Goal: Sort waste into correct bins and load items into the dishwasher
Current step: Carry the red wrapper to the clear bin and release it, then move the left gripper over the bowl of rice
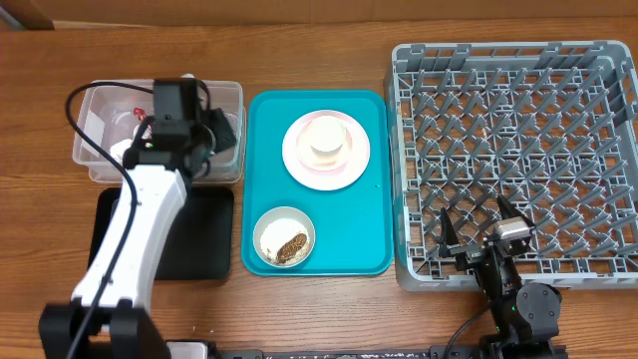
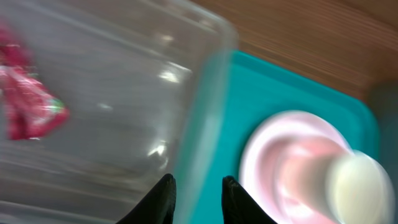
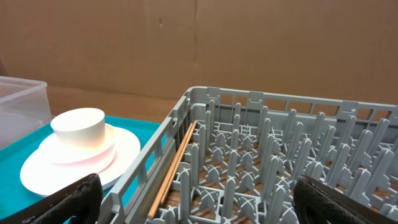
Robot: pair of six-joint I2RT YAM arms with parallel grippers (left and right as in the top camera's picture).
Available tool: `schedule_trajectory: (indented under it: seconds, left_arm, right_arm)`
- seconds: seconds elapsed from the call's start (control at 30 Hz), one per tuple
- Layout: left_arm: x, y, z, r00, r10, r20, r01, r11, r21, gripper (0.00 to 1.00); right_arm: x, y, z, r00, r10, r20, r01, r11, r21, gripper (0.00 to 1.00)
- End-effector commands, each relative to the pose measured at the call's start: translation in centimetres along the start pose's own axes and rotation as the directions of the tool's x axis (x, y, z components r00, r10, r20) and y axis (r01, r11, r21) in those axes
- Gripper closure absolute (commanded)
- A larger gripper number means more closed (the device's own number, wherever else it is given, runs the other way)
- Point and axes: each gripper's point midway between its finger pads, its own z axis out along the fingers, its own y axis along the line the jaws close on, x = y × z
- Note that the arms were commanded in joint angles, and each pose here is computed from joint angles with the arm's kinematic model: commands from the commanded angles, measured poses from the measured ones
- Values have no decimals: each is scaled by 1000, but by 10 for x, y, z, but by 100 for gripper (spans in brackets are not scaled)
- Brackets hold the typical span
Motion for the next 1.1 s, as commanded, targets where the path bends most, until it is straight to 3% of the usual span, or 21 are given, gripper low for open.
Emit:
schedule_trajectory:
  seconds: [0.0,0.1,0.27,0.43,0.57,1.07]
  left_arm:
    - [28,-59,-34,992,110,-69,-94,975,202,75]
    - [67,-81,-44,969,158,-189,-103,957,270,77]
    - [148,-95,-61,870,272,-411,-175,950,259,94]
    - [185,-108,-74,811,340,-477,-227,933,280,96]
    - [203,-110,-80,785,373,-495,-275,925,262,96]
    - [205,-100,-73,846,295,-445,-295,953,71,96]
  right_arm:
    - [1,0,0,1000,0,8,0,1000,4,0]
    - [1,0,0,1000,0,8,0,1000,4,0]
    - [1,0,0,1000,0,8,0,1000,4,0]
    - [1,0,0,1000,0,8,0,1000,4,0]
    - [1,0,0,1000,0,8,0,1000,4,0]
    - [1,0,0,1000,0,8,0,1000,4,0]
